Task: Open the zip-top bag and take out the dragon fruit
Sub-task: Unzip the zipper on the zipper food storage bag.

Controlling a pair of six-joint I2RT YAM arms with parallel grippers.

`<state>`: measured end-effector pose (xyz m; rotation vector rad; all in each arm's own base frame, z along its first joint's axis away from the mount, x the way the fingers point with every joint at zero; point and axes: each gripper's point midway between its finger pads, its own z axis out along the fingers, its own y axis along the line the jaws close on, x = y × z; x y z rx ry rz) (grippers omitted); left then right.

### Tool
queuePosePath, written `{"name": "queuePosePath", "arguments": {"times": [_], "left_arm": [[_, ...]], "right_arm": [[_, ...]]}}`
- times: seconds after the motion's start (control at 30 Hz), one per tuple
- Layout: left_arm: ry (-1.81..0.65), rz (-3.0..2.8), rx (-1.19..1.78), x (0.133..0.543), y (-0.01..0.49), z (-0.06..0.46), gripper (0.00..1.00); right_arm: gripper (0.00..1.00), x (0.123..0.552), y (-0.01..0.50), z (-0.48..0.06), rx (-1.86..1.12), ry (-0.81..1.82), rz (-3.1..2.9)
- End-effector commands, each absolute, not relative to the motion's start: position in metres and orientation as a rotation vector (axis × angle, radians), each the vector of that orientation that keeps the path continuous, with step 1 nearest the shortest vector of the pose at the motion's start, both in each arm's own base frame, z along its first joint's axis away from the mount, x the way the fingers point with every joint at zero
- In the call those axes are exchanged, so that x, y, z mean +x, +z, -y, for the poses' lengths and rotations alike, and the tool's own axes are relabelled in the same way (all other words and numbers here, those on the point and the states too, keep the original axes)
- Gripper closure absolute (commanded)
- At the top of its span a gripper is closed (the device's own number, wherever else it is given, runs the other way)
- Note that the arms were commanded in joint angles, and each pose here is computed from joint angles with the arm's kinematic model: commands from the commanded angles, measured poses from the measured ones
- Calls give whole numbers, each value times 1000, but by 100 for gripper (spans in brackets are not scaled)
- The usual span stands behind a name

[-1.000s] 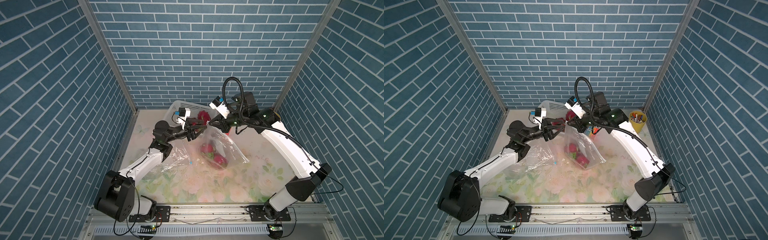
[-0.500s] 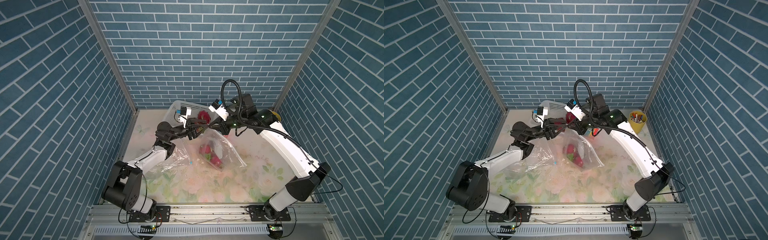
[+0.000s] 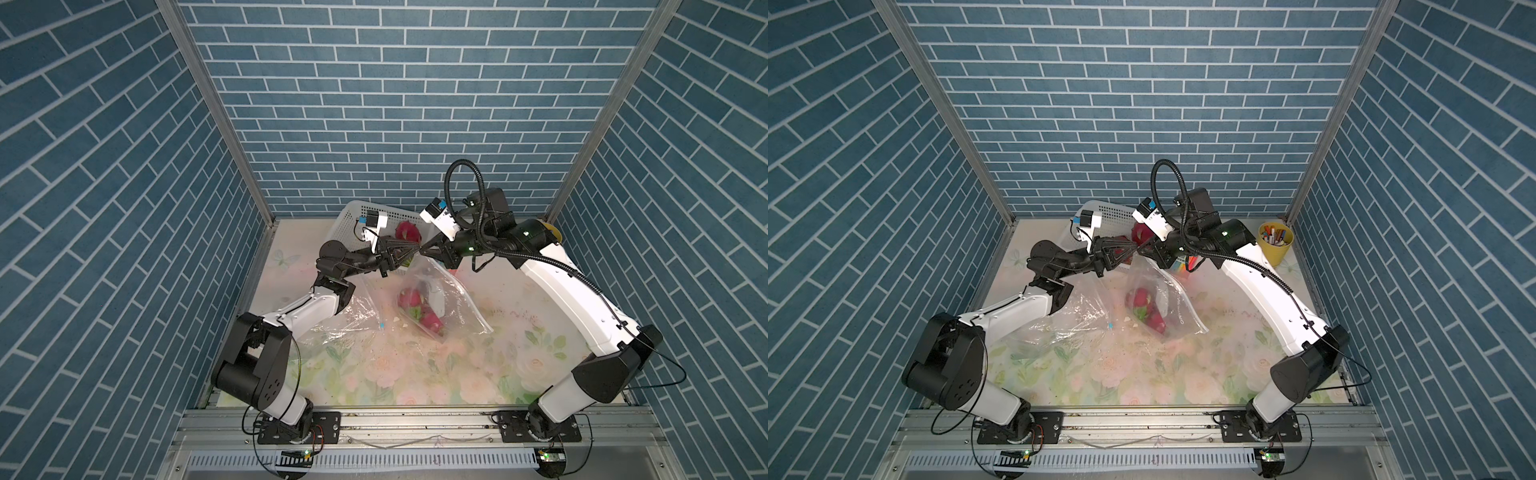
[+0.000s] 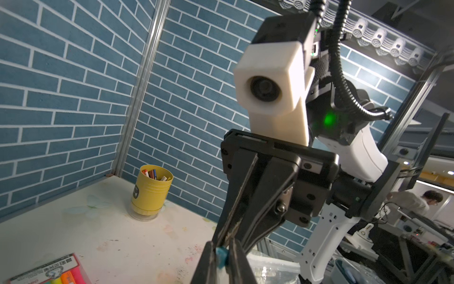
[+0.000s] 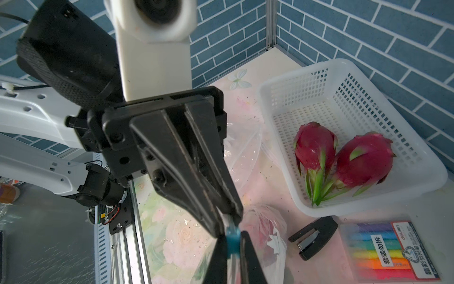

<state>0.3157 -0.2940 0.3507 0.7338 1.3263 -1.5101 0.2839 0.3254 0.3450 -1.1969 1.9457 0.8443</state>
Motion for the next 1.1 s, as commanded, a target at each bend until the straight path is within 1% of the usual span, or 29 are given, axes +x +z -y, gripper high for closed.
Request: {"name": "queuePosePath", "arguments": {"times": [0.0,0.17,0.4,0.7,1.07], "left_arm": [[-1525,-1288,793,308,357,303,100],[-1514,-1294,797,308,355,304,100],[-1446,-1321,751,318,355,302,100],[-1393,-1339,716,328,356,300,100],[-1368,-1341,693,331,358,297,100]], "right_arm": [[93,271,357,-329,-1272,853,-1845],[93,271,356,-327,-1269,845,-1849],[91,269,349,-325,-1253,861,-1903],[89,257,326,-313,-1197,869,-2001],[86,247,323,-301,-1160,865,-2033]]}}
